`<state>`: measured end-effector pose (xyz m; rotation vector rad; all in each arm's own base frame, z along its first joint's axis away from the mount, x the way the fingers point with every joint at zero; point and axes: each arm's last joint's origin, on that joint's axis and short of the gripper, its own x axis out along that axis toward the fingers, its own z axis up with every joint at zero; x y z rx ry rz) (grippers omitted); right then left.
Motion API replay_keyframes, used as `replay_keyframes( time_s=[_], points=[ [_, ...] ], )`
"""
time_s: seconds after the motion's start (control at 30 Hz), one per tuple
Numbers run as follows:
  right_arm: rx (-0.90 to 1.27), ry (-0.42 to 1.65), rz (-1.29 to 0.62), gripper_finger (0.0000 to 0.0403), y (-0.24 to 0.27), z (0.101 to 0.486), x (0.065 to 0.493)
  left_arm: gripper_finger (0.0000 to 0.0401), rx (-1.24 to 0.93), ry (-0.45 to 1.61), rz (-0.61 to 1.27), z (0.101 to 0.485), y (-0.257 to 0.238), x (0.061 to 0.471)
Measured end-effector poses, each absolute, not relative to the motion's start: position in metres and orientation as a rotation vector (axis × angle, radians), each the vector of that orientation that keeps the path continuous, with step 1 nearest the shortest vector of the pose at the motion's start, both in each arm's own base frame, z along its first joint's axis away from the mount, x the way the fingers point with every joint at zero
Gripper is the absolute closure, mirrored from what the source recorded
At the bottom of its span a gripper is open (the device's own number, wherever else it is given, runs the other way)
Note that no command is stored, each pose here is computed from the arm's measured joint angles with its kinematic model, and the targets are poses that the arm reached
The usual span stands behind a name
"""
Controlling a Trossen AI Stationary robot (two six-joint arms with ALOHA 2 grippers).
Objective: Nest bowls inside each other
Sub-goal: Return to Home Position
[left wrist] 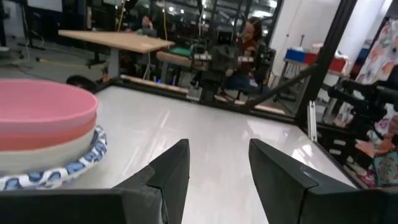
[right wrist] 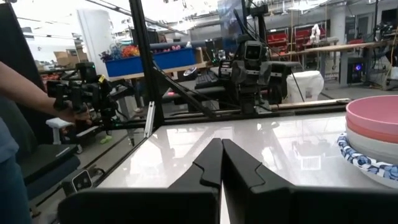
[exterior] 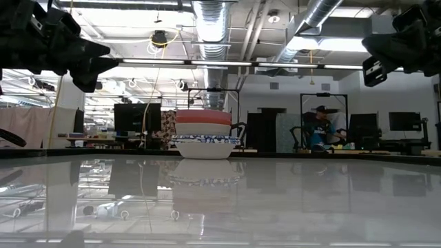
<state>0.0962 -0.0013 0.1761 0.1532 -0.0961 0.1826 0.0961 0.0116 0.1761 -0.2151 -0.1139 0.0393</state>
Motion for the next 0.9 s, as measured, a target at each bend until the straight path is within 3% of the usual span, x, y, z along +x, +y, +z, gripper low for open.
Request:
replay_keyframes(
  time_s=[0.9],
  points=[
    [0.146,-0.043,0.171,0.0376,-0.0016,0.171,0.0968,0.0246,-0.295,-0.057,0.163,0.1683,0.015,0.0965]
  ],
)
